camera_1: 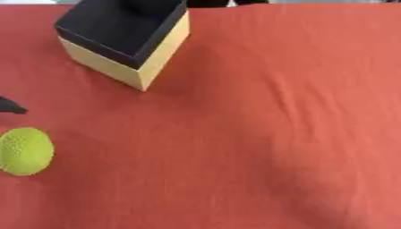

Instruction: Pick up objects on the table and place them in the box.

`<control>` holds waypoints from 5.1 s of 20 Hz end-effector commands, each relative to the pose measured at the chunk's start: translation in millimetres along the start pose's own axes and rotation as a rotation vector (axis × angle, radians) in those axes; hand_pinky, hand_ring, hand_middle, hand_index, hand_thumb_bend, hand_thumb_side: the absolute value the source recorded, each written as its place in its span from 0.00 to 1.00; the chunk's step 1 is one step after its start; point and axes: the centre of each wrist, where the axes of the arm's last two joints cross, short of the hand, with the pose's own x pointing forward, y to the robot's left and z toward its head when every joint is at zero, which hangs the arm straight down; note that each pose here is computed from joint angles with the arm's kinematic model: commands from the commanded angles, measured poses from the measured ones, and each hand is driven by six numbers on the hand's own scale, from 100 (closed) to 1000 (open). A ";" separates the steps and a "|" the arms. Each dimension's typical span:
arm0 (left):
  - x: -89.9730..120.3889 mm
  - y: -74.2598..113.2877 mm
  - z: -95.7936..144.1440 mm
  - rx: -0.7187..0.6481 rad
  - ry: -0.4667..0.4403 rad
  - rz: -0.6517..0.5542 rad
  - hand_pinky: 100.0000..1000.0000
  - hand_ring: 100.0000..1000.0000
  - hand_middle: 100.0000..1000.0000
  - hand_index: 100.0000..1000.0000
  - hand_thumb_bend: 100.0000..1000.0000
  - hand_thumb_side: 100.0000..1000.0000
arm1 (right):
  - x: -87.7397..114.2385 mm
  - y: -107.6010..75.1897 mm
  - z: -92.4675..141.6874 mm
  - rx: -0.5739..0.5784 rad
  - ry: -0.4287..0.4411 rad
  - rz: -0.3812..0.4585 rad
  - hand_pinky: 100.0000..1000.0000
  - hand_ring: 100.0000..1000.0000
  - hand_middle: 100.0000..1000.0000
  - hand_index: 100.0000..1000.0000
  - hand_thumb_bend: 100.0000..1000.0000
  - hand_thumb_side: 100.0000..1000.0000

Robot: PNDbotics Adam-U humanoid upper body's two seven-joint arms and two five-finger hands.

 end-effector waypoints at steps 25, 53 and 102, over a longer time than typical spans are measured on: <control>-1.9 15.8 -1.4 0.208 0.069 -0.053 0.47 0.46 0.40 0.58 0.00 0.00 | 3.9 -5.5 -4.8 -0.022 -0.026 -0.001 0.73 0.77 0.56 0.73 0.00 0.61; -56.2 146.0 -18.8 0.862 0.149 -0.340 0.50 0.46 0.41 0.56 0.00 0.00 | 13.3 2.0 -14.0 -0.017 -0.069 -0.056 0.73 0.77 0.56 0.73 0.00 0.61; -95.9 142.2 -62.5 0.947 0.174 -0.334 0.65 0.58 0.57 0.73 0.09 0.00 | 26.2 12.6 -24.2 -0.039 -0.099 -0.159 0.72 0.78 0.55 0.71 0.00 0.62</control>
